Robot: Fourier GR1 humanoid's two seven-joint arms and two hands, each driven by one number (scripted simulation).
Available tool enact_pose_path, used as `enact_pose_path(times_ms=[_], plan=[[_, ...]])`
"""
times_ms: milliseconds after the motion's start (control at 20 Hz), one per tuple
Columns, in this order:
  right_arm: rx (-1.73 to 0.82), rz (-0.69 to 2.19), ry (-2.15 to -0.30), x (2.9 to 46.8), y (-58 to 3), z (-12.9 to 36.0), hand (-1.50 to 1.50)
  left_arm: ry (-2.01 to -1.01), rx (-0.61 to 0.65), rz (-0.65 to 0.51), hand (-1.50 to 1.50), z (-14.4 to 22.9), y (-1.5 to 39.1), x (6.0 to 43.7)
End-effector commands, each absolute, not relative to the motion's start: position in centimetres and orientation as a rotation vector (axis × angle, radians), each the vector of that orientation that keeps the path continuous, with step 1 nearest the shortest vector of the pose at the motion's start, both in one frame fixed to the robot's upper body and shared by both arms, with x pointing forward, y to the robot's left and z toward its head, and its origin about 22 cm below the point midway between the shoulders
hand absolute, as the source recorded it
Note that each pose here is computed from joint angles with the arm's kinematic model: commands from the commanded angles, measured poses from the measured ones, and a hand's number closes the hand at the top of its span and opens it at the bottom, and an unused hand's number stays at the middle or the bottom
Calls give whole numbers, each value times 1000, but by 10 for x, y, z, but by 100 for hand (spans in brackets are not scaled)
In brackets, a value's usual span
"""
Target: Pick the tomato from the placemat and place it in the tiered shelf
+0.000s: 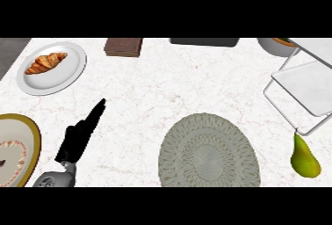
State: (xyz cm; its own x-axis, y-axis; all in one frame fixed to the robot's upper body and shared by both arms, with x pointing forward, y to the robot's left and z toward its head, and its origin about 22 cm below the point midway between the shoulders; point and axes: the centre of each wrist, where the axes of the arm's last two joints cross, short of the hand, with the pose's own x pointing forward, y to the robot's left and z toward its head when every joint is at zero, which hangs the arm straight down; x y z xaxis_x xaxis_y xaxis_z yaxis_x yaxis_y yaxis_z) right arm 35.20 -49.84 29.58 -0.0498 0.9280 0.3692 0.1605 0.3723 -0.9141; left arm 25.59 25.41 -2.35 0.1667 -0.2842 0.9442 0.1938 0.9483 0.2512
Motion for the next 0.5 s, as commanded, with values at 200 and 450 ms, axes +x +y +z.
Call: enact_pose_path(times_ms=[200,450], plan=[[-373,572,-1461,393,-469,205,-150,-1342,61,-360,0,-29,251,254],[-134,360,-1534,393,-474,202,-150,-1341,61,-345,0,-28,251,256]])
